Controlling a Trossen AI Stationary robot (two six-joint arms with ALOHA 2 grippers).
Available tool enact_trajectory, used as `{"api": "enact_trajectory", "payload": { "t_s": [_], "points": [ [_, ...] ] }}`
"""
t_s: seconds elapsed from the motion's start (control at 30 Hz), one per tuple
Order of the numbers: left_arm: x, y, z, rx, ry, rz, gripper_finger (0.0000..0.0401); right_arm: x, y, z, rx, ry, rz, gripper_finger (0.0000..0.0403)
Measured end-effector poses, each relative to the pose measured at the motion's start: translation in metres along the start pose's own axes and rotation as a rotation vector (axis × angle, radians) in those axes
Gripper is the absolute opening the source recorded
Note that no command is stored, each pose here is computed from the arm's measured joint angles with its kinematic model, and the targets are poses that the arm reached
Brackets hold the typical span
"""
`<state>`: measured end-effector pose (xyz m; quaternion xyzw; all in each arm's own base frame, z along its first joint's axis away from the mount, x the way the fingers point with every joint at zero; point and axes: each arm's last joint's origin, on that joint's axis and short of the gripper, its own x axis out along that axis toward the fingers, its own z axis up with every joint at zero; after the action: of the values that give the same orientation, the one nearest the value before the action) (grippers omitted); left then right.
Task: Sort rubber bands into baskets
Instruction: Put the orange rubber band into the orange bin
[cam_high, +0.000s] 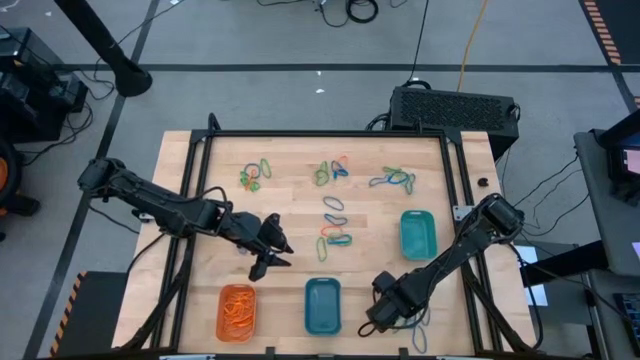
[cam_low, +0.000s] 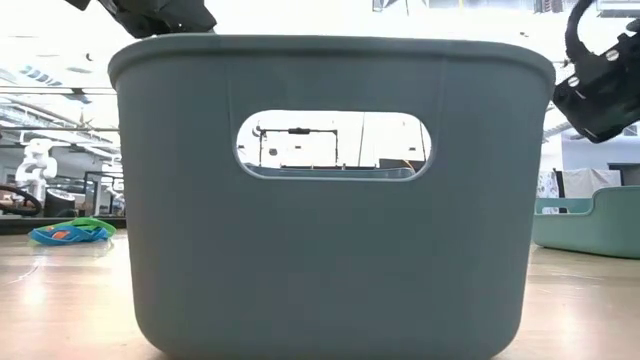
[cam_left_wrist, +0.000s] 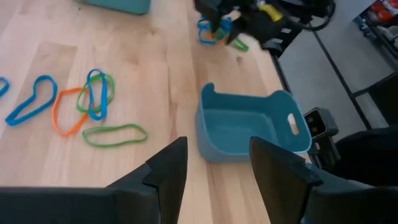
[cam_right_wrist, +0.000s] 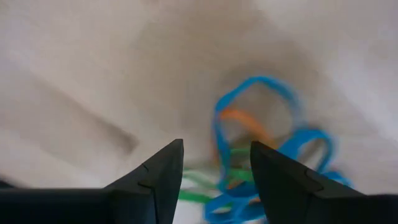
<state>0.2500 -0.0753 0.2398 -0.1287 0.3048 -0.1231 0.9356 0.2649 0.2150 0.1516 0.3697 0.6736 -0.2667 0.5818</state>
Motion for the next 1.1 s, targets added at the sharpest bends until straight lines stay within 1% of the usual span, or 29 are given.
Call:
{"api": "enact_trajectory", "payload": {
  "t_s": [0.1,0.17,0.27,0.37,0.43,0.63,0.87,0.97,1.1],
  "points": [
    [0.000,0.001,-0.001,-0.023,0.010,0.006,0.0180,-0.002,0.005,-0.001,0.001,0.028,0.055,0.0178],
    [0.000,0.001,-0.001,-0.027,0.009,0.005,0.0180,-0.002,0.006,-0.003,0.009,0.033,0.069,0.0178],
    [0.000,0.001,0.000,-0.026,0.008,0.004,0.0180,-0.002,0.004,-0.004,0.011,0.023,0.047,0.0178],
    [0.000,0.001,0.000,-0.026,0.006,0.004,0.0180,-0.002,-0.001,-0.002,0.046,0.000,-0.008,0.0178],
    [0.000,0.001,0.000,-0.025,0.004,0.004,0.0180,-0.002,-0.003,-0.001,0.054,-0.007,-0.023,0.0178],
    [0.000,0.004,0.001,-0.031,0.001,0.012,0.0180,-0.006,0.006,-0.001,0.043,-0.021,0.048,0.0178],
    [-0.001,0.004,0.001,-0.033,0.000,0.014,0.0180,-0.004,0.004,-0.002,0.034,-0.058,0.041,0.0177],
    [0.000,0.004,0.001,-0.035,0.001,0.012,0.0180,0.005,0.000,-0.004,0.025,-0.044,0.046,0.0166],
    [-0.001,0.004,0.000,-0.037,0.011,0.004,0.0180,0.015,-0.005,-0.010,0.035,-0.023,0.072,0.0138]
  ]
}}
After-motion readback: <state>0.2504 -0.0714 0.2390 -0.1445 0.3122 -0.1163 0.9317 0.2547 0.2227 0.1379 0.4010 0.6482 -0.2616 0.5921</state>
